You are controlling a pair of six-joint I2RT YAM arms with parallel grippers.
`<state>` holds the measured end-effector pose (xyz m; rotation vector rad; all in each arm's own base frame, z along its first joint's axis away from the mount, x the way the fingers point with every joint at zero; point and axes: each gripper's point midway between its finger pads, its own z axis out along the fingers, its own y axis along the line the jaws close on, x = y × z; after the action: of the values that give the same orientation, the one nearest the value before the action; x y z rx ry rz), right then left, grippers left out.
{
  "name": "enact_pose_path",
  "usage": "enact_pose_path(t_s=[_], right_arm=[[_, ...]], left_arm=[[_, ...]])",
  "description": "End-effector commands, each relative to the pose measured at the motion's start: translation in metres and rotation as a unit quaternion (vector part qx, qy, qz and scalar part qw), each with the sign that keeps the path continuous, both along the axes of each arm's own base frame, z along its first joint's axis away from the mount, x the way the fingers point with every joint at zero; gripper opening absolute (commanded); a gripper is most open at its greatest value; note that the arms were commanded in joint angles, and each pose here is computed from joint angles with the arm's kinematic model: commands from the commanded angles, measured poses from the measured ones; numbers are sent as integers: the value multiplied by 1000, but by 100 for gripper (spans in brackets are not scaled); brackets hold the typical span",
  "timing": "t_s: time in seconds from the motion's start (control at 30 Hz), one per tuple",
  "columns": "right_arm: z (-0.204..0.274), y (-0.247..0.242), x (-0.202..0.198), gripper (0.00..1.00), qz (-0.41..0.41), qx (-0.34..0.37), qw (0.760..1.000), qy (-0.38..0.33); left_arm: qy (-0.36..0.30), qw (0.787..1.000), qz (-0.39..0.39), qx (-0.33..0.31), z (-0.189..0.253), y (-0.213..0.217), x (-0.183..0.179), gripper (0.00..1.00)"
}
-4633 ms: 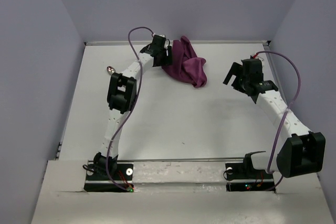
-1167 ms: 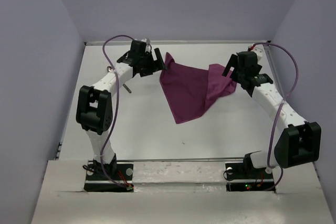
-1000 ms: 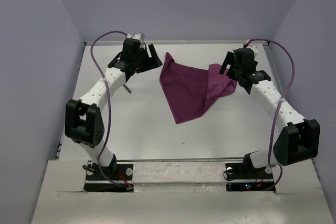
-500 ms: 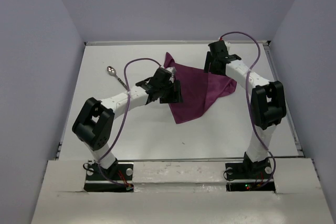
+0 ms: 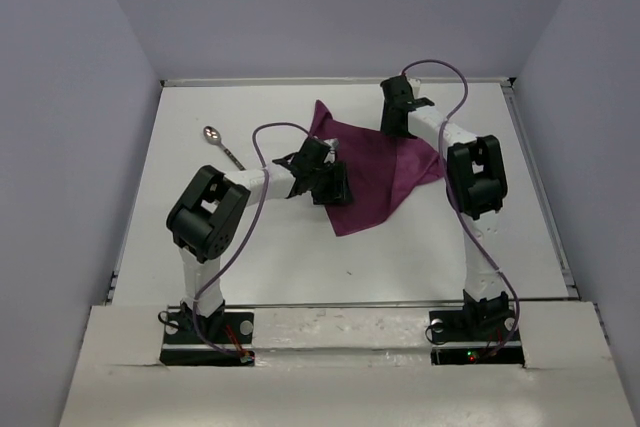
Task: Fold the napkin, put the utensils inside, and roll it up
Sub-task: Flatten out the napkin at the center of the board.
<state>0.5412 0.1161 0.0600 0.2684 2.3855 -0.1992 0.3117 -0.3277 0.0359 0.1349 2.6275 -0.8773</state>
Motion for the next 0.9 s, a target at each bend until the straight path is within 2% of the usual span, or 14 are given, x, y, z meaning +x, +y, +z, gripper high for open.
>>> enact_pose_path(t_s=[0.0, 0.07, 0.1, 0.23, 0.27, 0.4, 0.43, 0.67, 0.77, 0.8, 0.87], right_arm=[[6, 1, 12, 56, -3, 2, 1000, -14], [-2, -1, 12, 51, -8, -4, 1000, -8], [-5, -3, 11, 42, -9, -8, 1000, -6], [-4, -14, 11, 38, -17, -41, 999, -7], [0, -19, 11, 35, -21, -53, 998, -10], [20, -27, 13, 5, -35, -54, 997, -31], [26, -27, 13, 1, -37, -50, 997, -36], [88, -26, 12, 1, -43, -25, 994, -92], [113, -28, -1, 1, -51, -7, 992, -114], [102, -30, -14, 1, -55, -3, 993, -102], [126, -32, -31, 1, -58, 22, 989, -131]], left_arm=[[15, 1000, 22, -11, 0, 7, 11, 61], [23, 999, 20, -14, -4, 8, 9, 60], [25, 999, 19, -14, -7, 9, 8, 60], [27, 999, 17, -12, -8, 13, 7, 60], [25, 999, 18, -11, -7, 15, 8, 60], [22, 999, 27, 1, -11, 27, 12, 59], [21, 999, 34, 1, -11, 32, 16, 59], [27, 997, 72, 22, -21, 76, 34, 58], [26, 996, 82, 23, -22, 89, 40, 58], [22, 996, 89, 22, -20, 94, 46, 58], [18, 995, 93, 21, -18, 97, 51, 58]])
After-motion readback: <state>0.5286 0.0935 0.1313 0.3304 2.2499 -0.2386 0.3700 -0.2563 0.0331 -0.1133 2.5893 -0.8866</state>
